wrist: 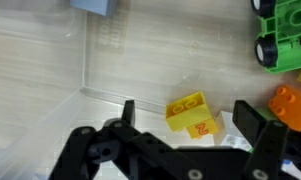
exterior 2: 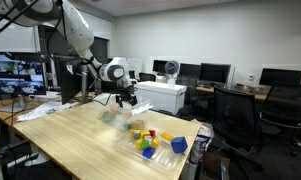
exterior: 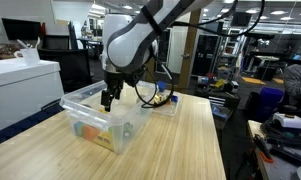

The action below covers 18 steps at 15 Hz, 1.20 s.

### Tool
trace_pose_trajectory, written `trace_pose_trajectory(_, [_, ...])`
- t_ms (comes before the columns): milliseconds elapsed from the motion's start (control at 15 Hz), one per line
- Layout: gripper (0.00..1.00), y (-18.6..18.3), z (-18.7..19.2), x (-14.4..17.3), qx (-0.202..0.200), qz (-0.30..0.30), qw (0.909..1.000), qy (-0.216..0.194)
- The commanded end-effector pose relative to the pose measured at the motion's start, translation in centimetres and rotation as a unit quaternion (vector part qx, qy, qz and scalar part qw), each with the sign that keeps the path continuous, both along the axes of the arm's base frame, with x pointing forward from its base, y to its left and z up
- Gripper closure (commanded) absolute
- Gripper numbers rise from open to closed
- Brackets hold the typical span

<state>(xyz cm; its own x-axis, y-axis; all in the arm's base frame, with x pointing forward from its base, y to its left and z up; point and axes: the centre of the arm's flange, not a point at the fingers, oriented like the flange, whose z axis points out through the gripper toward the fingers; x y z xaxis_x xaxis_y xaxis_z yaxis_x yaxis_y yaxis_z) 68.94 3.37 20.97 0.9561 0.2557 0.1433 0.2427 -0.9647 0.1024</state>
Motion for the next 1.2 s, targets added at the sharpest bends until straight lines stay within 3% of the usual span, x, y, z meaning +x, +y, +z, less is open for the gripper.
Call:
trace_pose_trajectory(0, [0.0,0.3,-1.1,0.3,0.001,0.034,0.9994,-0.007])
trace_pose_trajectory(267, [0.0,1.8,-1.1,-0.1,0.015,0.072,0.9951,-0.066])
trace_pose_trajectory(667, [0.0,-1.4,-3.4,1.3,0.035,0.045,0.9963,-0.064])
trace_pose_trajectory(1000, [0.0,0.4,-3.7,0.7,0.052,0.076,0.9932,-0.072])
trace_pose_trajectory(1067, [0.25,1.0,-3.7,0.7,0.055,0.082,0.9924,-0.074])
trace_pose_trajectory(1133, [0.27,1.0,-3.6,0.8,0.056,0.083,0.9921,-0.075])
